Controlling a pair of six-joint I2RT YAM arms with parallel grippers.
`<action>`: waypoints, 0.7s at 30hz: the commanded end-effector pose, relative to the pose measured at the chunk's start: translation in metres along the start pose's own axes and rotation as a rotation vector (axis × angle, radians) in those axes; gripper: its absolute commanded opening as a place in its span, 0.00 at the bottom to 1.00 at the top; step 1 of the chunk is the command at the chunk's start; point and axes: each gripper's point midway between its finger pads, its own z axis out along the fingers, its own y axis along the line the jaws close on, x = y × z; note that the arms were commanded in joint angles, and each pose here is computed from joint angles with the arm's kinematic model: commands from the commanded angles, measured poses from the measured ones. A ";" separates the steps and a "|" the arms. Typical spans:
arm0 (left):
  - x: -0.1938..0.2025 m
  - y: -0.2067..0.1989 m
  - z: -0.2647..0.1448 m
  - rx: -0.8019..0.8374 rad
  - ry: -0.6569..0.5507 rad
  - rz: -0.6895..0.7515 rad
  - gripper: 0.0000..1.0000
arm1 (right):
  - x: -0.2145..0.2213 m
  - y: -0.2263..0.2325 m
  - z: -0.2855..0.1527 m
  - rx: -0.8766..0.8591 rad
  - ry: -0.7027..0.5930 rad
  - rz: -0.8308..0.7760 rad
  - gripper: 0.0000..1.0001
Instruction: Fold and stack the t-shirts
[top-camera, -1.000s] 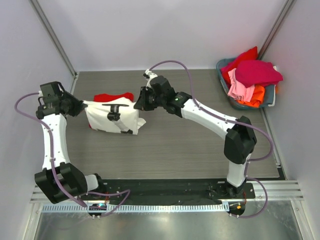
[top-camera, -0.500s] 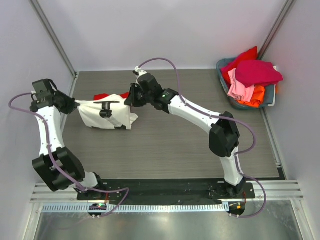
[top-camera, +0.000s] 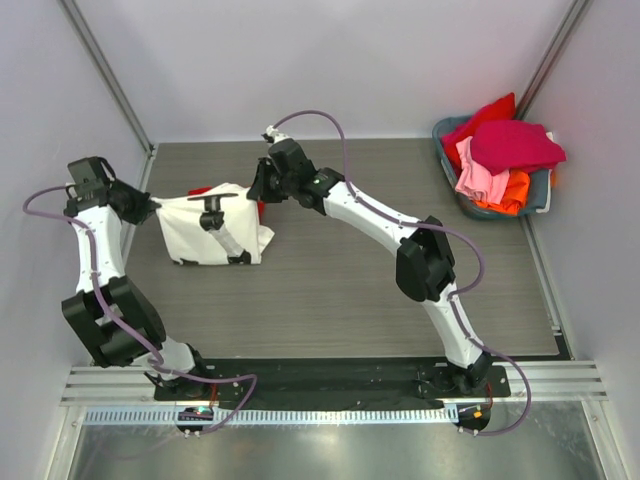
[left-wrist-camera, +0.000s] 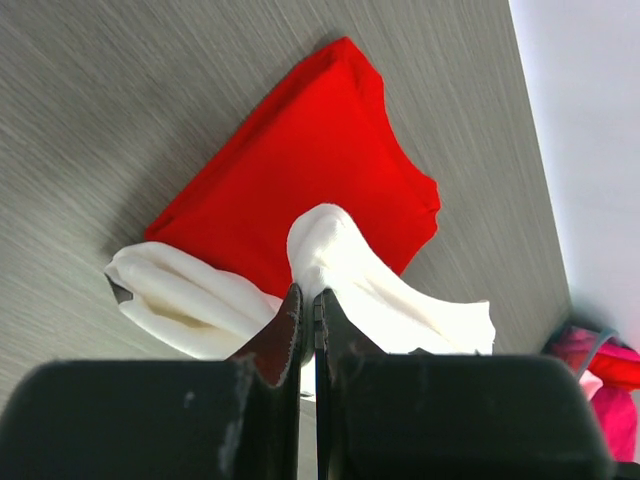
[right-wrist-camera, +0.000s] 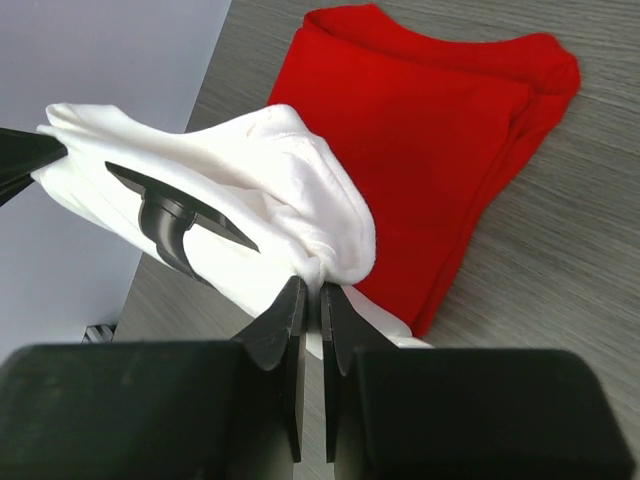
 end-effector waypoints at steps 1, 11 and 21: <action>-0.036 -0.021 -0.005 0.077 -0.104 -0.004 0.00 | -0.039 0.001 -0.010 -0.005 -0.081 0.012 0.01; -0.042 -0.032 -0.003 0.113 -0.111 -0.024 0.00 | -0.057 -0.017 0.000 -0.012 -0.095 0.045 0.01; -0.039 -0.031 0.031 0.137 -0.059 -0.081 0.00 | -0.059 -0.030 0.020 -0.033 -0.083 0.070 0.01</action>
